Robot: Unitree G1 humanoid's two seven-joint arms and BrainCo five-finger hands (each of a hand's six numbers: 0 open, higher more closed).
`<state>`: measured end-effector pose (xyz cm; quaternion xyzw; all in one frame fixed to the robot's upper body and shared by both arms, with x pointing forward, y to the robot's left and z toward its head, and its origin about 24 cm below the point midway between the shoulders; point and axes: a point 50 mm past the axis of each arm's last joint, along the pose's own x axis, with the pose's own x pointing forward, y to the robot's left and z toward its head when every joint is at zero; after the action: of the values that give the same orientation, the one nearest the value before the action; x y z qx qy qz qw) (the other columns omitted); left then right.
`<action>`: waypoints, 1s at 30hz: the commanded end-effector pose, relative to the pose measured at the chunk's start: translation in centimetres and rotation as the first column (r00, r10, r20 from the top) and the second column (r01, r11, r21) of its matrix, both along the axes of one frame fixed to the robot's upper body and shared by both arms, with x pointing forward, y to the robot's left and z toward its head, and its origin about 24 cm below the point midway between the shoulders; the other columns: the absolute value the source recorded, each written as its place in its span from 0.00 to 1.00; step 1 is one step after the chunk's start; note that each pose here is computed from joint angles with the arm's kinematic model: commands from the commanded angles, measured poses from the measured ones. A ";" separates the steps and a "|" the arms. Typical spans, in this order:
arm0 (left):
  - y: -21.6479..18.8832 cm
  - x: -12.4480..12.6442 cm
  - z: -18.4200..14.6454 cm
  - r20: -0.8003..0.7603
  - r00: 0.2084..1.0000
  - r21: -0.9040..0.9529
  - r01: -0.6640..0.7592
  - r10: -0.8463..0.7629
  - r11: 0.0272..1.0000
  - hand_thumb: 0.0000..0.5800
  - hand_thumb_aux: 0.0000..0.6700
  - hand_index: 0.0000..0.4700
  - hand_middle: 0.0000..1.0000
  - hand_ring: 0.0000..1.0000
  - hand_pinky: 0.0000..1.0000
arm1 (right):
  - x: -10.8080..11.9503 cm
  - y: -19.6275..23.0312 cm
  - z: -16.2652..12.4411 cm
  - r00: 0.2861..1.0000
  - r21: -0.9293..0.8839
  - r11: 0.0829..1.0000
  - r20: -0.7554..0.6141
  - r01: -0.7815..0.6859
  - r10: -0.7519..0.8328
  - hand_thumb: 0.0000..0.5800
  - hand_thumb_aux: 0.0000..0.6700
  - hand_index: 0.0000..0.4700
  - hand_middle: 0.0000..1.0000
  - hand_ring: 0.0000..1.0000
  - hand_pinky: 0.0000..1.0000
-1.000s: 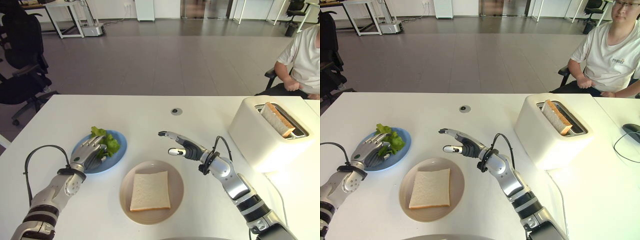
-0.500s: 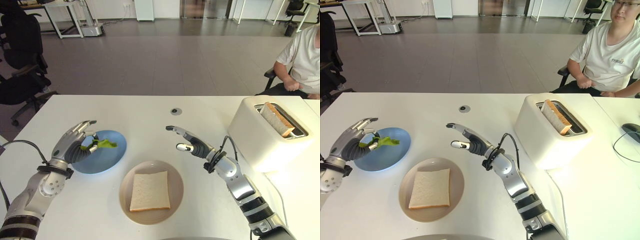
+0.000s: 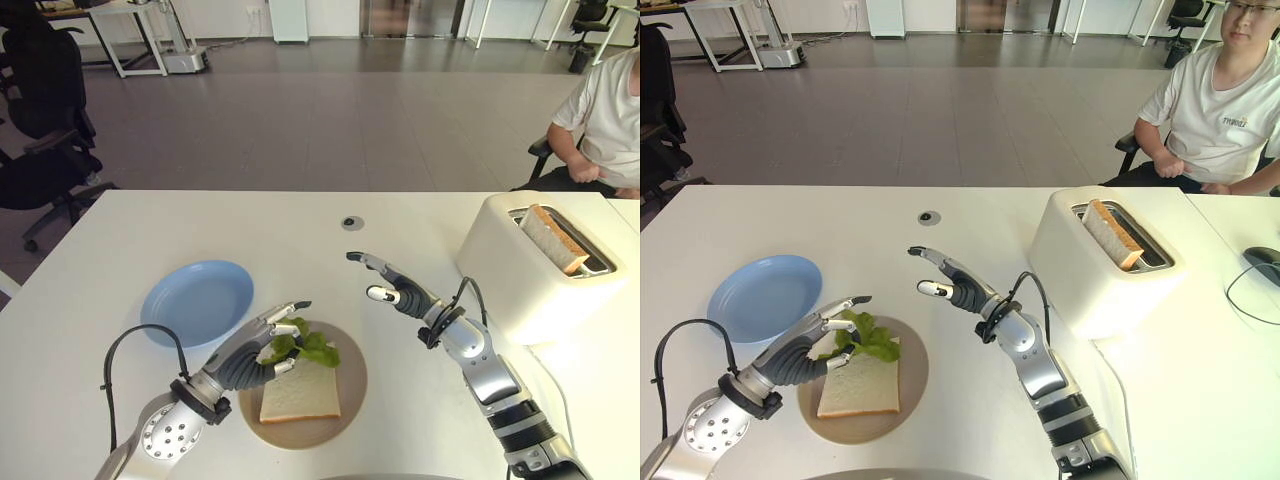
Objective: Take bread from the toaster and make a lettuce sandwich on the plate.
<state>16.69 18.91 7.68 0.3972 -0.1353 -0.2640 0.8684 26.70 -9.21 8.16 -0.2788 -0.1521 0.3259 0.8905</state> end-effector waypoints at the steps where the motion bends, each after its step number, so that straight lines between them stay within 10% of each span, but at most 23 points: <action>1: -0.7 -1.3 -1.3 -0.071 0.997 0.021 0.016 -0.015 1.000 1.00 1.00 1.00 0.00 0.00 0.00 | -0.1 -0.4 -0.1 1.000 0.006 1.000 -0.011 0.008 -0.007 0.00 0.00 0.00 0.00 0.00 0.00; 18: 0.5 -3.1 -0.7 -0.079 0.997 0.145 0.004 0.008 0.989 1.00 1.00 1.00 0.00 0.00 0.00 | -0.3 -0.7 -0.4 1.000 0.003 1.000 -0.021 0.015 -0.015 0.00 0.00 0.00 0.00 0.00 0.00; 19: 0.6 -3.1 -0.5 -0.075 0.997 0.147 0.001 0.010 0.989 0.77 0.53 0.53 0.00 0.00 0.00 | -0.3 -0.7 -0.4 1.000 0.002 1.000 -0.022 0.016 -0.016 0.00 0.00 0.00 0.00 0.00 0.00; 20: 0.6 -3.1 -0.3 -0.072 0.997 0.146 0.002 0.009 0.989 0.00 0.00 0.00 0.00 0.00 0.00 | -0.3 -0.8 -0.5 1.000 -0.001 1.000 -0.021 0.017 -0.017 0.00 0.00 0.00 0.00 0.00 0.00; 30: 0.9 -3.9 2.0 -0.047 0.997 0.082 0.071 -0.067 0.994 0.00 0.00 0.00 0.00 0.00 0.00 | -0.8 -5.8 5.8 0.935 -0.062 0.979 0.316 0.192 -0.163 0.00 0.00 0.00 0.00 0.00 0.00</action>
<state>12.83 19.95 9.11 0.4407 -0.1033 -0.2985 0.8403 26.58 -13.26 11.70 -0.3398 -0.2133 0.2439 0.8829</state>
